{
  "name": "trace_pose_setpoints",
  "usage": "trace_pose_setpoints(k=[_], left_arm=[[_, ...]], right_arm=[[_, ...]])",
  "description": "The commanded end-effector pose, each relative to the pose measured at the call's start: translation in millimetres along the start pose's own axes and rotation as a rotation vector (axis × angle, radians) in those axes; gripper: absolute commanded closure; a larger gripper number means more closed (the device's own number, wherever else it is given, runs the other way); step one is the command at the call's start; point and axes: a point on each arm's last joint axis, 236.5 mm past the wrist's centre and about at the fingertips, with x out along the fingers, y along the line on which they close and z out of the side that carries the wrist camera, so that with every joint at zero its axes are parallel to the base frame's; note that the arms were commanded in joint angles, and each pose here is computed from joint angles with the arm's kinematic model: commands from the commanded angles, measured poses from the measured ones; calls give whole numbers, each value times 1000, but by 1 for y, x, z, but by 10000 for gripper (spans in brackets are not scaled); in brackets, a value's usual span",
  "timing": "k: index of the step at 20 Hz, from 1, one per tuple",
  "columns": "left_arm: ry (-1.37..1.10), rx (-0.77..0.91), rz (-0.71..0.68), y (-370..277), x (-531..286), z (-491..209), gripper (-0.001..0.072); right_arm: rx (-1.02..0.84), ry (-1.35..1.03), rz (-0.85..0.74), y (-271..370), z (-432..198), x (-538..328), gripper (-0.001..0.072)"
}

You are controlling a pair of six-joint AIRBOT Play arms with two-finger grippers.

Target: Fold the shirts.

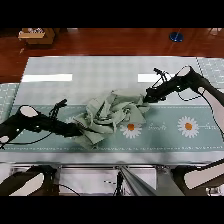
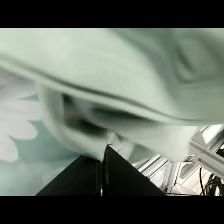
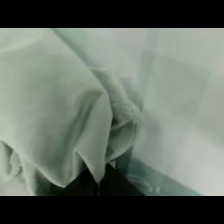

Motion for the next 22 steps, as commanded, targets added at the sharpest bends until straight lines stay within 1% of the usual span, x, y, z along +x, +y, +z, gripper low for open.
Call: trace_pose_setpoints(k=[1,3,6,8,11,13,14,16,18,22], left_arm=[[-129,108,14,-25,-37,38,685],[-329,200,45,-54,-100,83,685],[-679,322,125,-109,-230,126,685],[-879,427,196,-151,-311,128,685],[-1107,576,294,-215,-400,106,686],[-1215,656,358,-252,-438,84,685],[-1260,689,412,-265,-455,72,686],[-1335,730,522,-281,-480,49,687],[-1401,754,552,-301,-494,25,687],[-1485,812,556,-334,-500,-19,686]], right_arm=[[-50,-39,12,19,0,-38,689],[-107,-201,-19,36,17,-104,689],[-245,-522,-112,84,30,-231,689],[-351,-764,-188,129,25,-316,689],[-495,-1095,-308,201,-10,-420,689],[-558,-1257,-376,238,-44,-468,689],[-570,-1309,-437,244,-59,-485,689],[-555,-1375,-567,243,-87,-511,689],[-526,-1420,-653,242,-113,-526,690],[-541,-1483,-634,264,-148,-532,689]])
